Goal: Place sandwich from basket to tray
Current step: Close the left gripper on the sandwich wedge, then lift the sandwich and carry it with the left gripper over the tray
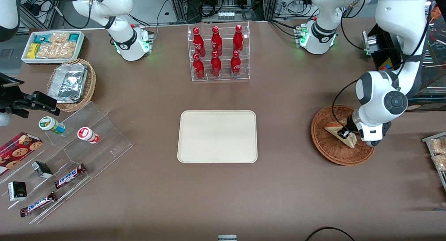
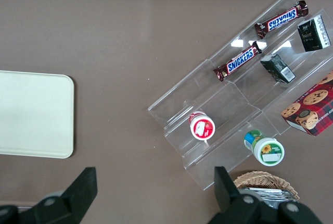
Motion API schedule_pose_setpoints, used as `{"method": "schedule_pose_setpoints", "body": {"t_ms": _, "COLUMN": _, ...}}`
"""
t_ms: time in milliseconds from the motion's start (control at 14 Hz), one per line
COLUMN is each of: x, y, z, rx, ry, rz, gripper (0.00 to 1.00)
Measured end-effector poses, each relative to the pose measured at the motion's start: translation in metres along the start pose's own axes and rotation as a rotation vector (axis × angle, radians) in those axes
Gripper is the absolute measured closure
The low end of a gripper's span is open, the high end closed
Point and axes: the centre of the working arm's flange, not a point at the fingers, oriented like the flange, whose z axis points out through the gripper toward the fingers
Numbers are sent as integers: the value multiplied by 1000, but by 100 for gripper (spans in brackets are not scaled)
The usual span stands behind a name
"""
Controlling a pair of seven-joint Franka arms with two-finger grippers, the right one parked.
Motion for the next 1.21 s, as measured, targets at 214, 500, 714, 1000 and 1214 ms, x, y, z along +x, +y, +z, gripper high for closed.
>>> {"method": "schedule_pose_setpoints", "body": {"t_ms": 214, "x": -47, "y": 63, "z": -62, "rx": 9, "ry": 30, "rz": 150, "gripper": 57}}
{"method": "schedule_pose_setpoints", "body": {"t_ms": 500, "x": -106, "y": 126, "z": -87, "rx": -27, "ry": 69, "rz": 286, "gripper": 58}}
{"method": "schedule_pose_setpoints", "body": {"t_ms": 714, "x": -160, "y": 174, "z": -59, "rx": -52, "ry": 81, "rz": 385, "gripper": 58}}
{"method": "schedule_pose_setpoints", "body": {"t_ms": 1000, "x": -239, "y": 226, "z": -27, "rx": -52, "ry": 85, "rz": 523, "gripper": 62}}
{"method": "schedule_pose_setpoints", "body": {"t_ms": 1214, "x": -293, "y": 259, "z": -17, "rx": -68, "ry": 96, "rz": 611, "gripper": 63}}
